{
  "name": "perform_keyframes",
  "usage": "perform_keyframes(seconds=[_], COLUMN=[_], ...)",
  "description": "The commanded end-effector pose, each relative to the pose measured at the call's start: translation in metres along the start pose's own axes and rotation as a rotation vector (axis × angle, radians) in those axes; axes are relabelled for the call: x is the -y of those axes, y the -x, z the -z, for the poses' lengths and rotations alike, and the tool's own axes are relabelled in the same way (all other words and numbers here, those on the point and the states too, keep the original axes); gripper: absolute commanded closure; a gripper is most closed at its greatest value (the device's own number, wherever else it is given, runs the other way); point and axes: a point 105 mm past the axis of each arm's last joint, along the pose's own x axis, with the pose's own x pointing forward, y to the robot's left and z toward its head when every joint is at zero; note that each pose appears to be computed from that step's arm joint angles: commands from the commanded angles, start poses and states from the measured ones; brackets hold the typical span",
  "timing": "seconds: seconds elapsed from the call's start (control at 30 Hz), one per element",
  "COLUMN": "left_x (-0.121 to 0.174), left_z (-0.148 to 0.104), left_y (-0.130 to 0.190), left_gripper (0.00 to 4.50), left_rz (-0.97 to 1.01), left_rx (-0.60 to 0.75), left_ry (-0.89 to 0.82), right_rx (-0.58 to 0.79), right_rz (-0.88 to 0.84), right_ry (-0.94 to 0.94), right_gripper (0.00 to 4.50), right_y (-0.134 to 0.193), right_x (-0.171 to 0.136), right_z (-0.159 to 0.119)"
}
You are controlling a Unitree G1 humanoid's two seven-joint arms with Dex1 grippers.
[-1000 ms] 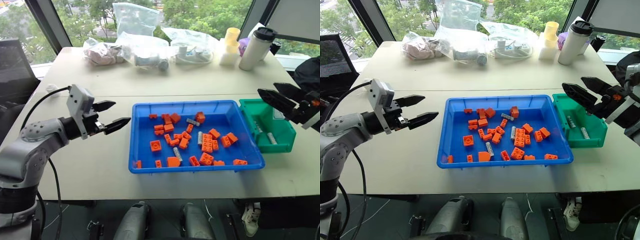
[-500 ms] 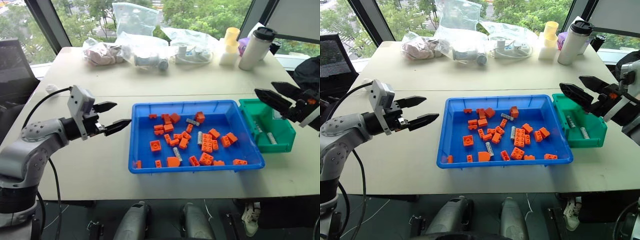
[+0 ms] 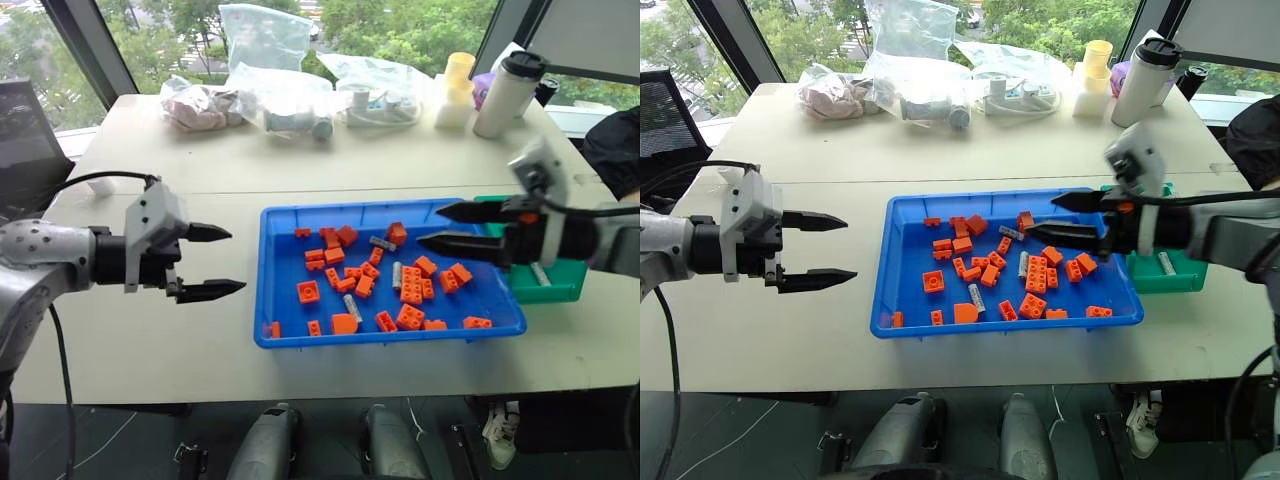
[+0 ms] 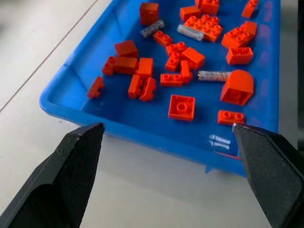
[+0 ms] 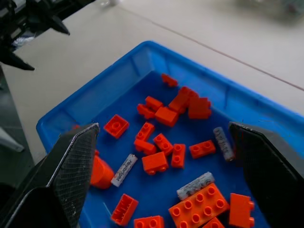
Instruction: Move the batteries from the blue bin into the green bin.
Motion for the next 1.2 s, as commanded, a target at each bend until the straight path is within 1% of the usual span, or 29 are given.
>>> perform_keyframes(seconds=[0.03, 0.1, 0.2, 0.33, 0.5, 0.67, 0.93, 1.1, 1.2], left_x=[0.009, 0.009, 0.012, 0.012, 0.015, 0.014, 0.012, 0.010, 0.008], left_z=[-0.005, -0.006, -0.006, -0.004, -0.004, -0.005, -0.007, -0.009, -0.011], left_y=[-0.006, -0.010, -0.014, -0.017, -0.021, -0.025, -0.031, -0.034, -0.035], left_gripper=[0.00, 0.00, 0.00, 0.00, 0.00, 0.00, 0.00, 0.00, 0.00], left_rz=[0.040, 0.032, 0.026, -0.013, -0.028, -0.038, -0.056, -0.061, -0.068], left_rx=[0.012, 0.026, 0.040, 0.065, 0.084, 0.096, 0.115, 0.130, 0.142], left_ry=[-0.025, -0.027, -0.024, -0.007, 0.007, 0.012, 0.015, 0.015, 0.012], right_rx=[-0.083, -0.129, -0.184, -0.258, -0.313, -0.341, -0.389, -0.446, -0.448], right_rz=[-0.150, -0.211, -0.224, -0.168, -0.119, -0.067, -0.021, -0.015, -0.010], right_ry=[-0.074, -0.099, -0.117, -0.138, -0.132, -0.147, -0.150, -0.075, 0.016], right_gripper=[0.02, 0.02, 0.02, 0.02, 0.02, 0.02, 0.02, 0.02, 0.02], right_y=[-0.029, -0.042, -0.057, -0.072, -0.083, -0.091, -0.098, -0.102, -0.104], right_x=[-0.027, -0.039, -0.046, -0.039, -0.033, -0.022, -0.013, -0.015, -0.012], right_z=[0.005, 0.012, 0.024, 0.041, 0.053, 0.062, 0.074, 0.085, 0.081])
